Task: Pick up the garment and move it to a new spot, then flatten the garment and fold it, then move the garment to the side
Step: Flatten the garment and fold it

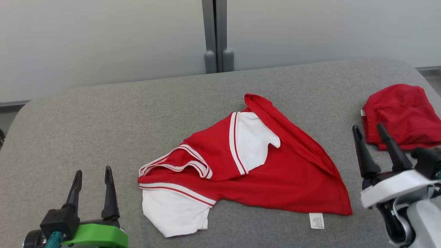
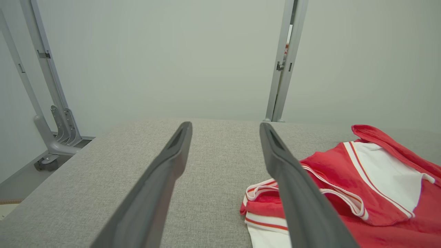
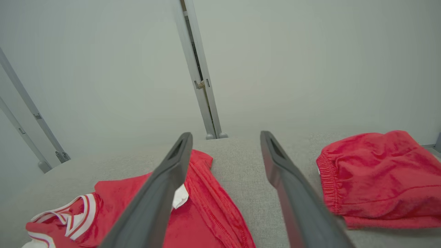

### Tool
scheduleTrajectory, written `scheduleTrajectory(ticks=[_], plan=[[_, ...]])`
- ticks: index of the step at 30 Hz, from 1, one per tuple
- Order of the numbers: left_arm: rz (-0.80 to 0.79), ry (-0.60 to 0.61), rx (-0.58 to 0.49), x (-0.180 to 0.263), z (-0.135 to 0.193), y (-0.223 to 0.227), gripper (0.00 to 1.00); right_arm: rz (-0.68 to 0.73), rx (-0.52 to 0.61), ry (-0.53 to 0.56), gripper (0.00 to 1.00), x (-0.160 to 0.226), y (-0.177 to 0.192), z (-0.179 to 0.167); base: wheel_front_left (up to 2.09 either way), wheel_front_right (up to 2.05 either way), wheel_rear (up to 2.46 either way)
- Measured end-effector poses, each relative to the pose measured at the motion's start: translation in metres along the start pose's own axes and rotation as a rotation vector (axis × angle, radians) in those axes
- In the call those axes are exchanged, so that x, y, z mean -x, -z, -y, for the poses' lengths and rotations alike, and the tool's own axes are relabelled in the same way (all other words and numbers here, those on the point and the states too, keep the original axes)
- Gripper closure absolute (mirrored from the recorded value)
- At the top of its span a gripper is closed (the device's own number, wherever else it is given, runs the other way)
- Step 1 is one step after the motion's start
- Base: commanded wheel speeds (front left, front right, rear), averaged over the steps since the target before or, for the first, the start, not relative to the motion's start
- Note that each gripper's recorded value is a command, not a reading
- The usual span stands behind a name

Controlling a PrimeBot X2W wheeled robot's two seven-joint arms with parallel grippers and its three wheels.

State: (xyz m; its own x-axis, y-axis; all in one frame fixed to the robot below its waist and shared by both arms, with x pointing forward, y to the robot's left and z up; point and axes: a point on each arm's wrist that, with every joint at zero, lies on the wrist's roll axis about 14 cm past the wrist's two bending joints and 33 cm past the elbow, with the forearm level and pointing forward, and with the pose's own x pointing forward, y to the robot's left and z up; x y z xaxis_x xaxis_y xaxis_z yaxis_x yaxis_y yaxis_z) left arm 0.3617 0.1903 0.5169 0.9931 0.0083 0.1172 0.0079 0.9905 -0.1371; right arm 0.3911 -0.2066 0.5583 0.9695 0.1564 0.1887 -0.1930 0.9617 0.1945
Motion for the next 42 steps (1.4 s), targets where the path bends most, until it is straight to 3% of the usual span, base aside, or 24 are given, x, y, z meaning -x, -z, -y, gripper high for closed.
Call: scheduleTrajectory(ticks=[6, 23, 26, 28, 32, 38, 42], plan=[[-0.035, 0.012, 0.019, 0.008, 0.004, 0.011, 0.00, -0.049, 0.044, 0.049, 0.00, 0.024, 0.024, 0.000, 0.00, 0.00, 0.00], [-0.044, 0.017, 0.024, 0.010, 0.005, 0.014, 0.00, -0.060, 0.078, 0.056, 0.00, 0.028, 0.027, 0.002, 0.00, 0.00, 0.00], [-0.116, 0.025, 0.051, 0.014, 0.007, 0.032, 0.00, -0.206, 0.063, 0.084, 0.00, 0.040, 0.060, 0.014, 0.00, 0.00, 0.00], [-0.310, 0.067, 0.067, 0.028, 0.019, 0.070, 0.00, -0.355, 0.045, 0.117, 0.00, 0.055, 0.090, 0.024, 0.00, 0.00, 0.00], [-0.497, 0.081, 0.133, 0.042, 0.028, 0.101, 0.00, -0.536, 0.013, 0.148, 0.00, 0.071, 0.122, 0.034, 0.00, 0.00, 0.00], [-0.696, 0.114, 0.170, 0.056, 0.042, 0.131, 0.00, -0.728, -0.050, 0.146, 0.00, 0.081, 0.160, 0.025, 0.00, 0.00, 0.00], [-0.757, 0.140, 0.173, 0.051, 0.051, 0.141, 0.00, -0.764, -0.073, 0.135, 0.00, 0.074, 0.169, 0.019, 0.00, 0.00, 0.00]])
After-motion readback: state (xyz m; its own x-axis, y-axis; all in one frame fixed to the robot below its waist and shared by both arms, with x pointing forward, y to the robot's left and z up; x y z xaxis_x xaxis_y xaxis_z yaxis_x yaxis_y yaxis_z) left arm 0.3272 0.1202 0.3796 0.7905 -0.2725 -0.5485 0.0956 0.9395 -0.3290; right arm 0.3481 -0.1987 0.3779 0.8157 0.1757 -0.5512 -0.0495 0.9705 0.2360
